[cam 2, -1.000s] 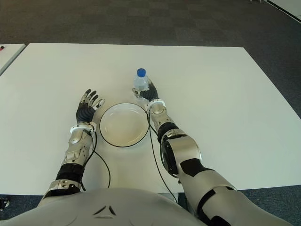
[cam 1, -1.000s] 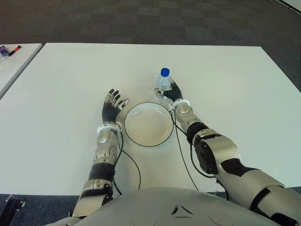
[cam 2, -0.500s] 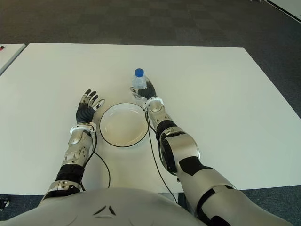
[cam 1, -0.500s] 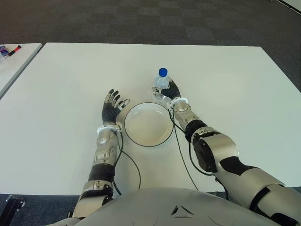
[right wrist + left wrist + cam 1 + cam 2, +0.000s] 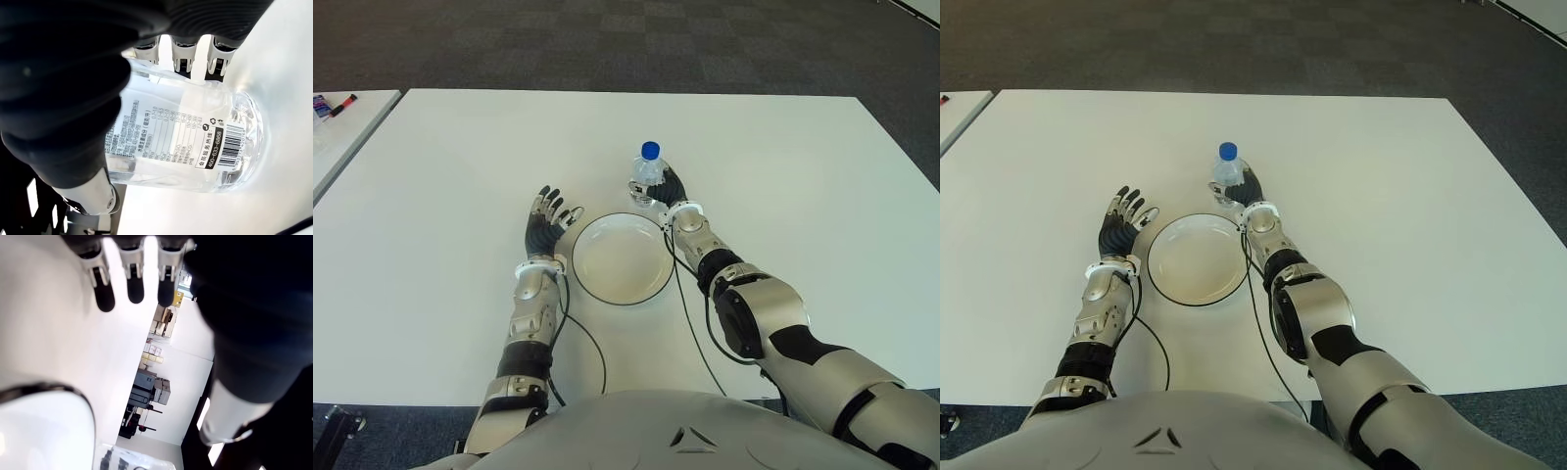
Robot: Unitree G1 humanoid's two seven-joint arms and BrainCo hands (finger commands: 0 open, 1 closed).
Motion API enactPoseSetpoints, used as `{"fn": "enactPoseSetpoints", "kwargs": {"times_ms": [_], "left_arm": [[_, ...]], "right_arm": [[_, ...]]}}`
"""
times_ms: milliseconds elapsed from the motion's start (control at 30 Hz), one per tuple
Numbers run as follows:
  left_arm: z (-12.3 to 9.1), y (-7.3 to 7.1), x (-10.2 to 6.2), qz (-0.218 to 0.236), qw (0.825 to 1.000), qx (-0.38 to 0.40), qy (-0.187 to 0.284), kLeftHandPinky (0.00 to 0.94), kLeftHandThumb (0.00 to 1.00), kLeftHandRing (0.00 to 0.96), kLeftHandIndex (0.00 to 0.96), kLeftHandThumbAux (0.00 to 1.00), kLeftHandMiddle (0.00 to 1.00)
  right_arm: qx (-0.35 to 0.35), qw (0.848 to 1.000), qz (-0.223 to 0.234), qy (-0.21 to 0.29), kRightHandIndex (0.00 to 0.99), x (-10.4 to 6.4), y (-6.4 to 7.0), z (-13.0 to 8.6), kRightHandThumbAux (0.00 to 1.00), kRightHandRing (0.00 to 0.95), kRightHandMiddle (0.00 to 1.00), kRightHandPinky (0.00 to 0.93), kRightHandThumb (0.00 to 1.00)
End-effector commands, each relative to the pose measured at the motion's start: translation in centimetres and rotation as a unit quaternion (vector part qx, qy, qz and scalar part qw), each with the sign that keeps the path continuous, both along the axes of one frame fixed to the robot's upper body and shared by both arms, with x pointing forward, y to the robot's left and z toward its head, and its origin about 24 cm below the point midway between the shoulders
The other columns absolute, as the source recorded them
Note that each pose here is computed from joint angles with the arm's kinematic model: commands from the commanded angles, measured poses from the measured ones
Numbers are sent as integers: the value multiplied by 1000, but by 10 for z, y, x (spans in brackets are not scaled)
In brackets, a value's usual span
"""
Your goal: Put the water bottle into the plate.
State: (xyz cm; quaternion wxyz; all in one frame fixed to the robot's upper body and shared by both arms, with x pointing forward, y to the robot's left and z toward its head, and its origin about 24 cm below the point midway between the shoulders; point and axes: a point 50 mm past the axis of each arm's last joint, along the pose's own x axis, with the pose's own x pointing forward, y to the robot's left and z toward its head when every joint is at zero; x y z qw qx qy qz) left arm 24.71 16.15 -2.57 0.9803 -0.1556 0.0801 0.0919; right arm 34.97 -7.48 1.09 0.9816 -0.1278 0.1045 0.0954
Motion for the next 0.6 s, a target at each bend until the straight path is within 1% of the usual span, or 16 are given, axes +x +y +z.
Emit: {"fn": "enactPoseSetpoints", "kwargs": {"times_ms": [33, 500, 600], "left_arm": [[-9, -14, -7, -2, 999, -24, 27, 131, 0, 106, 96, 906, 120], [-9, -15, -6, -2, 999, -26, 26, 126, 0, 101, 93, 898, 117], [-9, -15, -6, -2, 999, -23, 26, 129, 0, 104, 98, 896, 122]], "right_arm": [[-3, 1000, 7, 12, 74, 0, 3, -1, 842, 69, 58, 123, 0], [8, 1000, 10, 21, 71, -1, 3, -2, 834, 66, 56, 129, 0], [-13, 999, -1, 29, 76, -1, -3, -6, 832, 74, 63, 140, 0]]}}
